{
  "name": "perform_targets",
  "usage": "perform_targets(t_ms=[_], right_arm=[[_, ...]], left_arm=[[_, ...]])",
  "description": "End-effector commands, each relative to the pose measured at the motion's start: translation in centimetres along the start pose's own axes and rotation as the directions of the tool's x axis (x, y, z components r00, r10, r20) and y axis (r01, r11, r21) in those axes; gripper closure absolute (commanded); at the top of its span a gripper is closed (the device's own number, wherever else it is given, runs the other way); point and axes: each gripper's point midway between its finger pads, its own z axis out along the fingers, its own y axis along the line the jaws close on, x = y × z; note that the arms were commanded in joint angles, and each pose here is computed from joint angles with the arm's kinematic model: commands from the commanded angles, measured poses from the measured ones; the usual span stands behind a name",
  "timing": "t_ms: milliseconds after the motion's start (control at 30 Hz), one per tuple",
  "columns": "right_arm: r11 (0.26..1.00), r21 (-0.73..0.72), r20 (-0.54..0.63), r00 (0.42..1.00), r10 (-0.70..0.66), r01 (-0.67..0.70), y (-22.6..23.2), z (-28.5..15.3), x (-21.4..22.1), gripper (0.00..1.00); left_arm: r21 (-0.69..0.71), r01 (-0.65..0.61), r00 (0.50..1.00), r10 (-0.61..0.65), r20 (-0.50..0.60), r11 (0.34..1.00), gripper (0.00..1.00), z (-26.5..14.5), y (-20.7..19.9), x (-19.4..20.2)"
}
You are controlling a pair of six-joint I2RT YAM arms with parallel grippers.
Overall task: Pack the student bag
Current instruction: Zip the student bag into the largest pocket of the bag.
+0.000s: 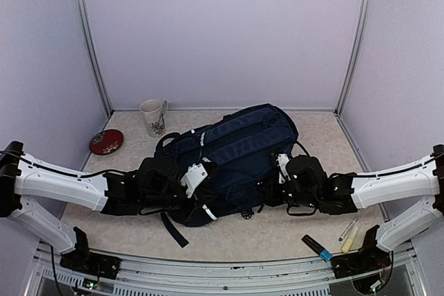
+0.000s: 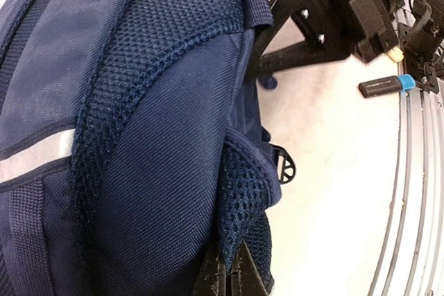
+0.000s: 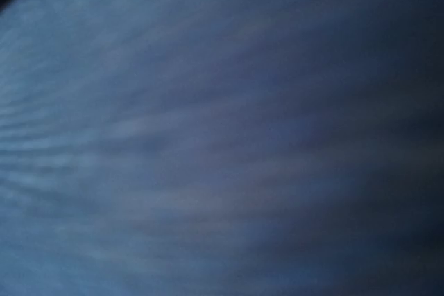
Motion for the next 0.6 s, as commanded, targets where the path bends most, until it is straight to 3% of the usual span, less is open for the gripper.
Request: perform_targets(t_ms=[0, 233, 433, 567], right_arm=[[0.983, 0.178, -0.127, 0.991, -0.031, 0.053, -7.0, -1.3, 2.0, 1.0], [0.963, 0.267, -0.13, 0.992, -0.01, 0.045, -11.5, -4.0, 0.3, 1.0], [0.968, 0.249, -0.131, 0.991, -0.007, 0.04, -12.8, -3.9, -0.7, 1.0], [0.987, 0.132, -0.182, 0.981, -0.068, 0.093, -11.0, -2.6, -0.5, 1.0]], left_arm=[[-0.098, -0.001, 1.0, 0.0, -0.009, 0.995, 1.0, -1.7, 2.7, 0.3], [-0.213, 0.046, 0.999, -0.049, -0.009, 0.976, 1.0, -3.7, 6.4, 0.9], [-0.357, 0.108, 0.994, -0.11, 0.016, 0.928, 1.0, -5.5, 9.6, 0.8], [-0.479, 0.178, 0.984, -0.17, 0.06, 0.859, 1.0, -7.8, 12.8, 1.1]])
